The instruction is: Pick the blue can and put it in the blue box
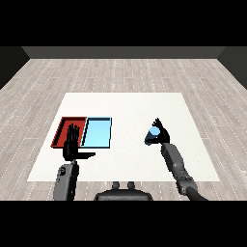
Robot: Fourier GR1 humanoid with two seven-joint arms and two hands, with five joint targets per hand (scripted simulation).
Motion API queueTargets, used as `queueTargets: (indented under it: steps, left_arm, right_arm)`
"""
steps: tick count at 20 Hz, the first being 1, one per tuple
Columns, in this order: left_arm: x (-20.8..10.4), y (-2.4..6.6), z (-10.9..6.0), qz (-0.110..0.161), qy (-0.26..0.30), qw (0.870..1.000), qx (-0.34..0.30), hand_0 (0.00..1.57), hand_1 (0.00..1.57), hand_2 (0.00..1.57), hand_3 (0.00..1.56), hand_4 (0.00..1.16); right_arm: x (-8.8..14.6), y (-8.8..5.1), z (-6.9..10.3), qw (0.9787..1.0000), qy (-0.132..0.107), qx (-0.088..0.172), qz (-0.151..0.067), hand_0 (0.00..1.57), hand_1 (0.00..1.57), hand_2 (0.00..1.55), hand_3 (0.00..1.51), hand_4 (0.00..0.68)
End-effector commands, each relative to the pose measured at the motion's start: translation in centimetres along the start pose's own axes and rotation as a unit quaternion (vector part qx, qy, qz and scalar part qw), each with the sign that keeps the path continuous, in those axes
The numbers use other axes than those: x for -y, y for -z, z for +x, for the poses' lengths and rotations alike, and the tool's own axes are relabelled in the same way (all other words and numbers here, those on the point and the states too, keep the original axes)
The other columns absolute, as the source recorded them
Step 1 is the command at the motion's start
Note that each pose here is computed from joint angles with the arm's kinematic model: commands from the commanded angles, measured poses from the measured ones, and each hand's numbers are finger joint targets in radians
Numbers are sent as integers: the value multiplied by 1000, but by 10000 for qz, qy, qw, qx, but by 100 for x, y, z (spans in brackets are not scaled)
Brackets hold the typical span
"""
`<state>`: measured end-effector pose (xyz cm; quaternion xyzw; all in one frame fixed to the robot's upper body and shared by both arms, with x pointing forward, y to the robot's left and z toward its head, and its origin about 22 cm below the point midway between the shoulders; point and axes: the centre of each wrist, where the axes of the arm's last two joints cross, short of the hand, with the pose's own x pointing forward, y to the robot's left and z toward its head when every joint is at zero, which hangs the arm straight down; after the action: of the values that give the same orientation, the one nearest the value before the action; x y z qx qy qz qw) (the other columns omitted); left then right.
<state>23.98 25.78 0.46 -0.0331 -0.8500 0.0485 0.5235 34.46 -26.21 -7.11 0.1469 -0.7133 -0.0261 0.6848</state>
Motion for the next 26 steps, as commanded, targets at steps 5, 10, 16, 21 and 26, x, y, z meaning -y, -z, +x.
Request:
queueTargets:
  steps: [5, 10, 16, 21, 26]
  left_arm:
    - [129, -135, 4, -53, -19, 10000, 79, 0, 0, 0, 0, 0]
    - [18, -114, -103, -1, 22, 10000, 23, 0, 0, 0, 0, 0]
    - [-171, 83, 140, -57, -84, 9999, 97, 0, 0, 0, 0, 0]
    - [-161, -59, 3, -119, -102, 9999, 0, 0, 0, 0, 0, 0]
    - [67, 102, 4, -185, -37, 9997, -132, 0, 0, 0, 0, 0]
  right_arm:
    - [-111, 144, -4, 10000, 28, -14, 44, 0, 0, 0, 0, 0]
    - [-130, 68, -94, 9990, -327, -25, -315, 1056, 1056, 1218, 1127, 177]
    - [-265, 99, -150, 9947, -858, -398, -411, 1564, 1564, 1483, 1441, 676]
    - [-96, 196, 221, 9958, -777, -220, -438, 1560, 1560, 1487, 1435, 677]
    - [-223, 234, 179, 9948, -994, 110, -166, 1503, 1503, 1460, 1417, 657]
